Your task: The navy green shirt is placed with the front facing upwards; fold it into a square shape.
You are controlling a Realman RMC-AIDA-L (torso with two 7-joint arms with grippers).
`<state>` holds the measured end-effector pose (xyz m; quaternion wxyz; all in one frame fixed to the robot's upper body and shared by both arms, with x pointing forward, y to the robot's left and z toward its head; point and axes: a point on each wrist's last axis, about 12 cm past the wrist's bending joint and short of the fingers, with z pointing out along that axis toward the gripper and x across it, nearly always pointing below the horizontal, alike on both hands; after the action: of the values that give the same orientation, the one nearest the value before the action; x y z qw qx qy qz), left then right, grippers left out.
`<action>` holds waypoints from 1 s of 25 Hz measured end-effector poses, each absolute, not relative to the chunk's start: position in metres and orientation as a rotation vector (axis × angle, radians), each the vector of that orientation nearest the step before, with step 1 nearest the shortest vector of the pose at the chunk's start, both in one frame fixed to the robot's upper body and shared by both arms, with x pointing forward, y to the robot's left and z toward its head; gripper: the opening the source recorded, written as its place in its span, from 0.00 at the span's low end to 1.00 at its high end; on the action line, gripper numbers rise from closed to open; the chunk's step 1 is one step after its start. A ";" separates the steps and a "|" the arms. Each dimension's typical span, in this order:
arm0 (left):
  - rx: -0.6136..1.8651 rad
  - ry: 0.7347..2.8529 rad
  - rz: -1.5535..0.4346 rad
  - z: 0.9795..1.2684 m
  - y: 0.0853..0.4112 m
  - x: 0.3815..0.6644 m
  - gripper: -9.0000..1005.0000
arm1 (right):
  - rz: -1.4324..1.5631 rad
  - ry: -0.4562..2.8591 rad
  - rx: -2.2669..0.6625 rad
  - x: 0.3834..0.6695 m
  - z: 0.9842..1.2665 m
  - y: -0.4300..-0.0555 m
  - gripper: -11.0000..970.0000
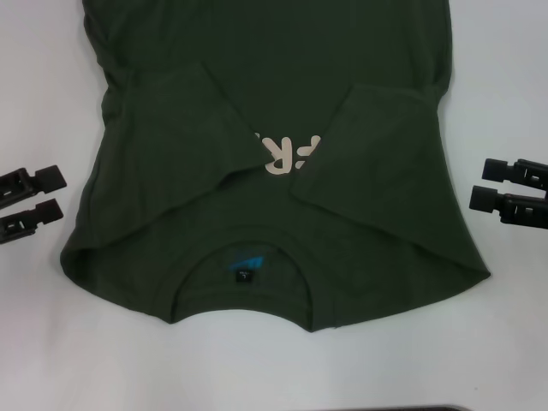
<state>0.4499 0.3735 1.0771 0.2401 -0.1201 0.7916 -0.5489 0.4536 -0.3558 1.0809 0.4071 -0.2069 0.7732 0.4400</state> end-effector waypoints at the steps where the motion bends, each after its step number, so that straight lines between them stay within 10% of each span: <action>1: -0.326 2.168 -1.506 1.077 0.373 0.451 0.84 | 1.115 1.949 -0.523 0.455 1.082 -0.356 0.90; 25: -0.475 2.411 -1.353 1.064 0.383 0.453 0.84 | 1.143 1.994 -0.446 0.461 1.085 -0.358 0.90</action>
<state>0.4526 0.3832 1.0636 0.1673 -0.1669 0.8474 -0.4755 0.4611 -0.3584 1.0846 0.3895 -0.1754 0.7843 0.4498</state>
